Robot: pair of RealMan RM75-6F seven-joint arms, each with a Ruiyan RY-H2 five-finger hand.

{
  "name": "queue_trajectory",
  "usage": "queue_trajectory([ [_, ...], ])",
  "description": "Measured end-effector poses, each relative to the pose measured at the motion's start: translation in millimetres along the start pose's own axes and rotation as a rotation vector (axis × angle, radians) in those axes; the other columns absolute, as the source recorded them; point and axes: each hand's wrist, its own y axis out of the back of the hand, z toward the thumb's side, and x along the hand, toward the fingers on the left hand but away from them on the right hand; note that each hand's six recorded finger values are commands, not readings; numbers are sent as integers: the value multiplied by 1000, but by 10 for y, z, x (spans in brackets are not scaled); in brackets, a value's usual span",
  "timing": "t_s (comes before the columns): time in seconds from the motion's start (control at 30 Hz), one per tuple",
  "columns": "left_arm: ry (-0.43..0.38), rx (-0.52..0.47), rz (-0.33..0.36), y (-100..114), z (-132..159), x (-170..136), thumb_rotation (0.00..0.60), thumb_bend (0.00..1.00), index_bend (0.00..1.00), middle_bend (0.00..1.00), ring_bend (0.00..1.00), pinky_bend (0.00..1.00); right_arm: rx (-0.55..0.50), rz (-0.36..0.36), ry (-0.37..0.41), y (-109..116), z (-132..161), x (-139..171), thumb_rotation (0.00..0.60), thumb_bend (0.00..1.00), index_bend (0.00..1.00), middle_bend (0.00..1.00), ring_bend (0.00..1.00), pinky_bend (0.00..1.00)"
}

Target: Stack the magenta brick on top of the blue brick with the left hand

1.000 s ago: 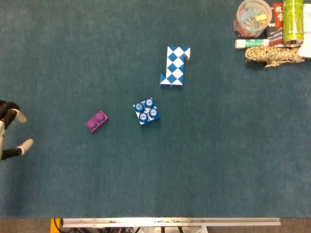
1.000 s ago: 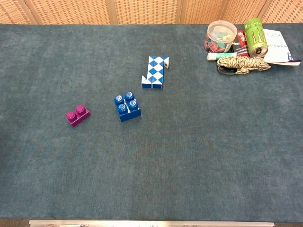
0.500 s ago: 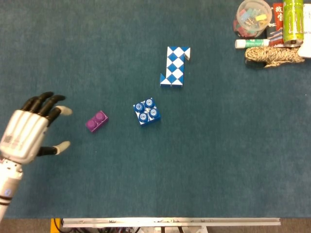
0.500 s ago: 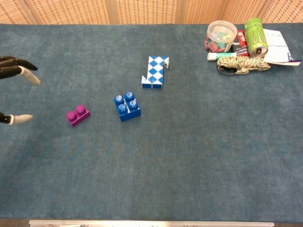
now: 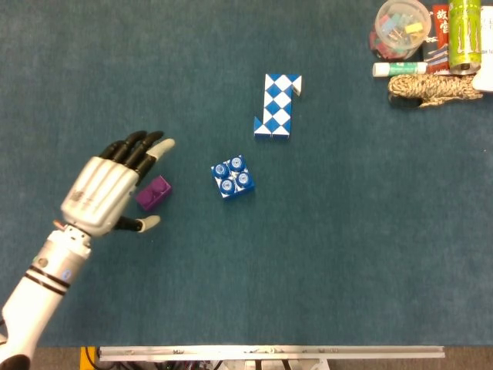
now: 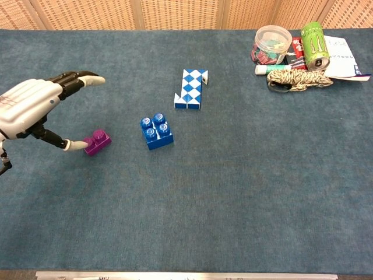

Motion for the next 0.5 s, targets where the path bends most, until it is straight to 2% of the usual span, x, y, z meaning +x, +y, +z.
queue_trajectory([
  [0.2, 0, 46, -20, -116, 38, 129, 600, 20, 0, 4, 28, 166, -10, -15, -1, 46, -17, 29, 600, 776, 517, 386, 251, 0],
  [0.5, 28, 81, -70, -319, 25, 272, 600, 20, 0, 0, 2, 154, -14, -22, 0, 69, -27, 44, 600, 776, 517, 386, 251, 0],
])
